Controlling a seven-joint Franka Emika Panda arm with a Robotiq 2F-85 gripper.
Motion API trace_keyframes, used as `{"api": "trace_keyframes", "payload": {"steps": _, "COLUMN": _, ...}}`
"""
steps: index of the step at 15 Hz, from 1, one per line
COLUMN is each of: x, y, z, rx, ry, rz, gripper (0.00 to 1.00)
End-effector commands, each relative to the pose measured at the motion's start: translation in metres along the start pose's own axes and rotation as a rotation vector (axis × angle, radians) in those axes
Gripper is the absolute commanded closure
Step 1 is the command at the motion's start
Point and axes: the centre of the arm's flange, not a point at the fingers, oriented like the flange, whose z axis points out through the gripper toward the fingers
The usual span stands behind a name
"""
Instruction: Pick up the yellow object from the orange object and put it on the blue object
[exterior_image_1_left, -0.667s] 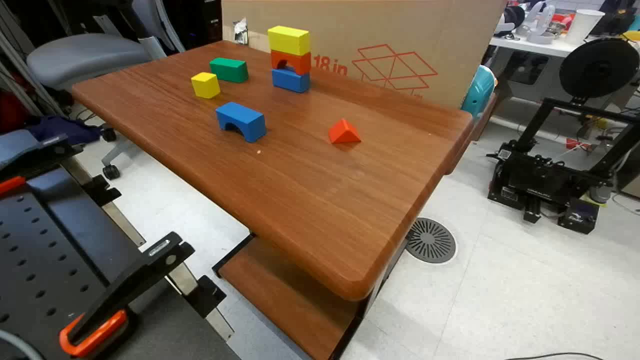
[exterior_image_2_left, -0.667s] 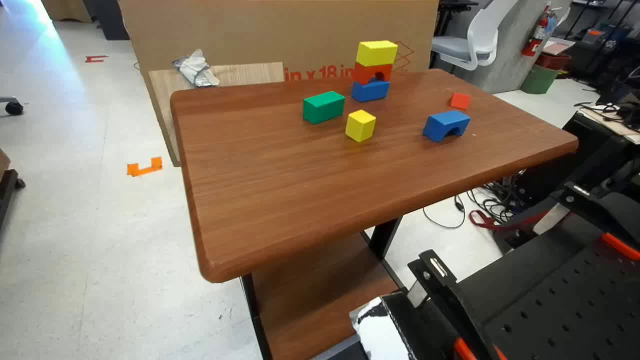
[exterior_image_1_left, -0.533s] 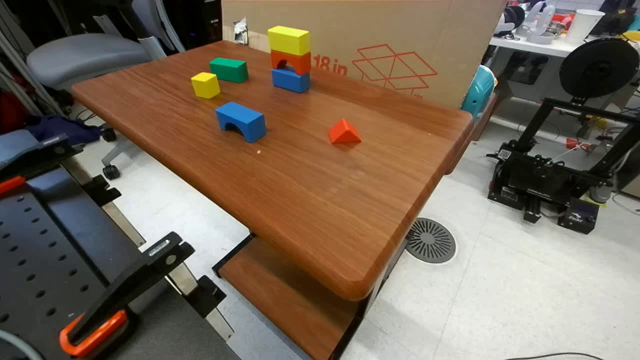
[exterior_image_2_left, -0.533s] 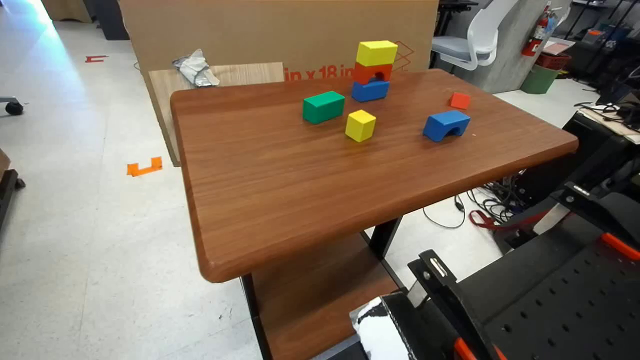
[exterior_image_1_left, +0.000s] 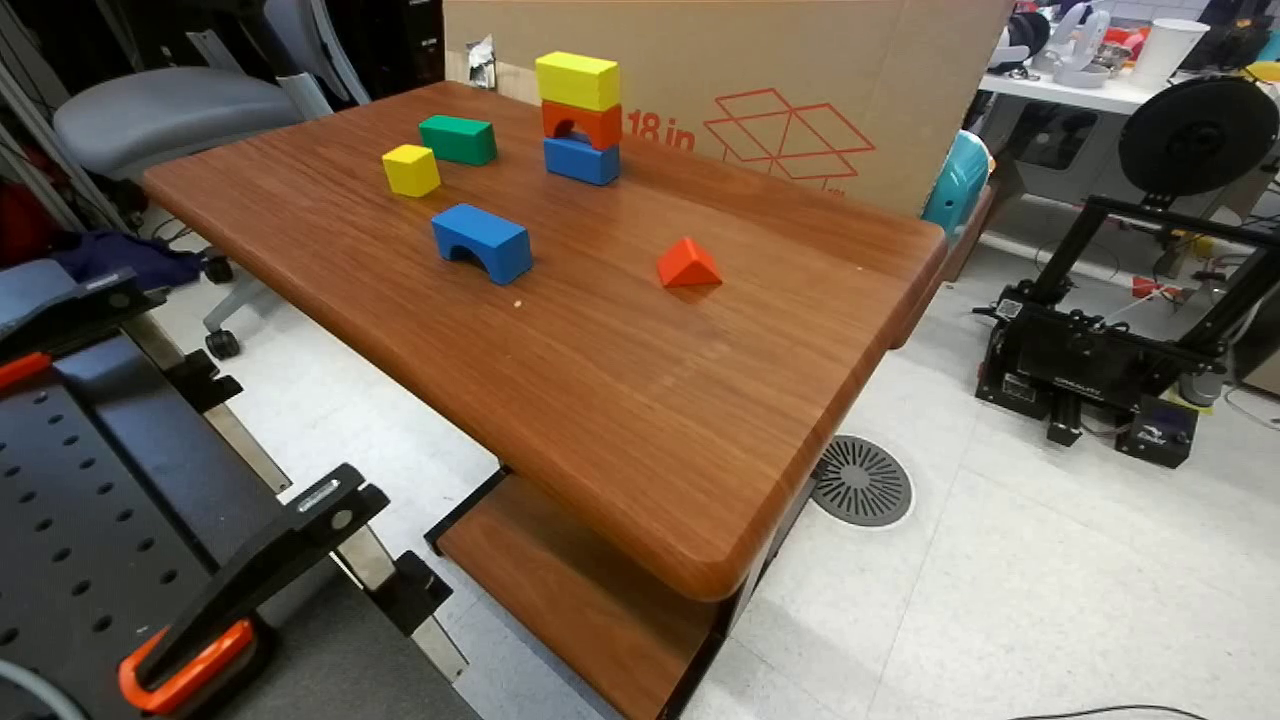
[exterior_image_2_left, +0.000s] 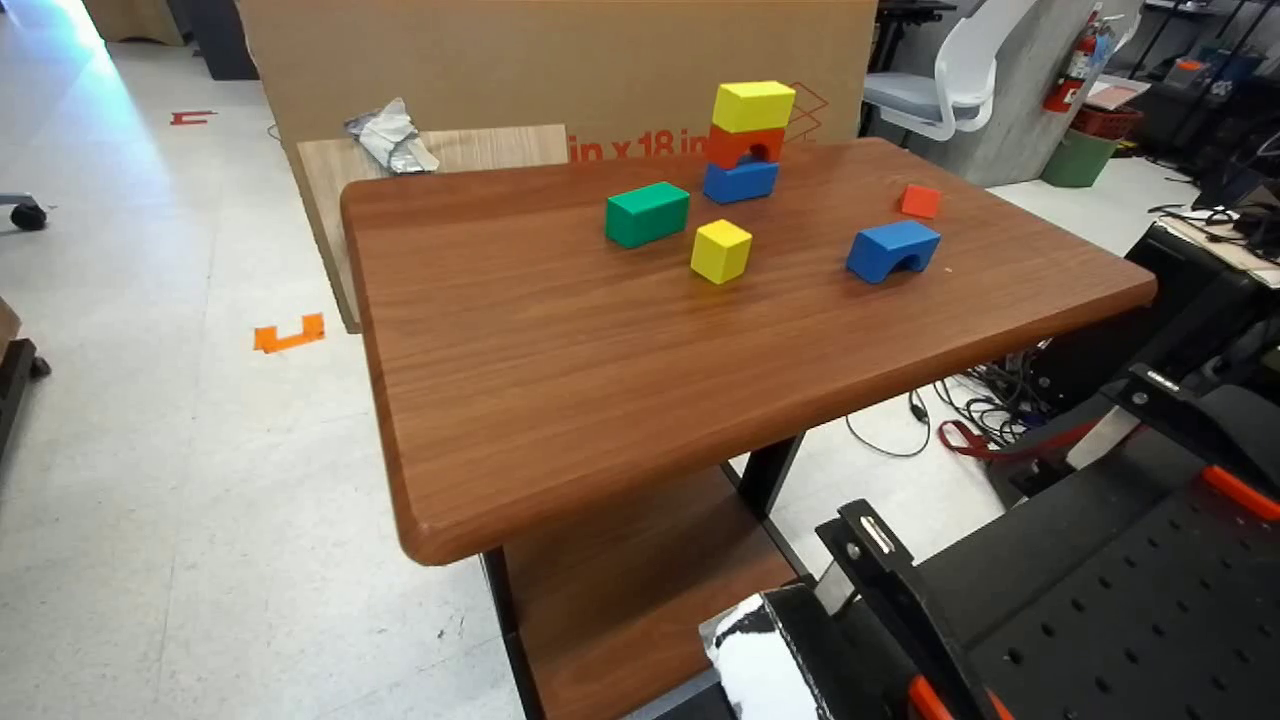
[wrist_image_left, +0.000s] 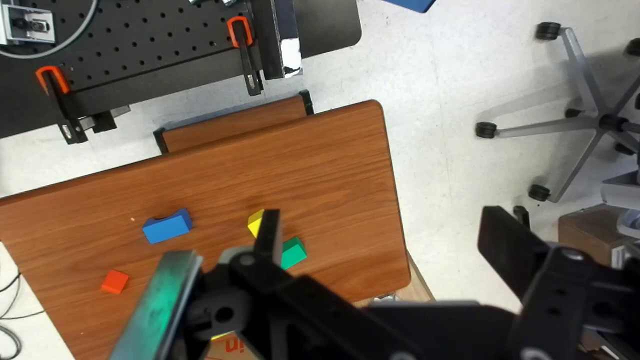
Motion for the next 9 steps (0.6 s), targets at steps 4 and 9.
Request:
{"api": "trace_keyframes", "payload": {"steps": 4, "x": 0.004, "y": -0.001, "z": -0.002, "rx": 0.008, "ry": -0.002, "rz": 0.008, "gripper": 0.00}}
{"api": "trace_keyframes", "payload": {"steps": 9, "x": 0.048, "y": 0.014, "z": 0.010, "rx": -0.016, "ry": 0.010, "rz": 0.003, "gripper": 0.00}}
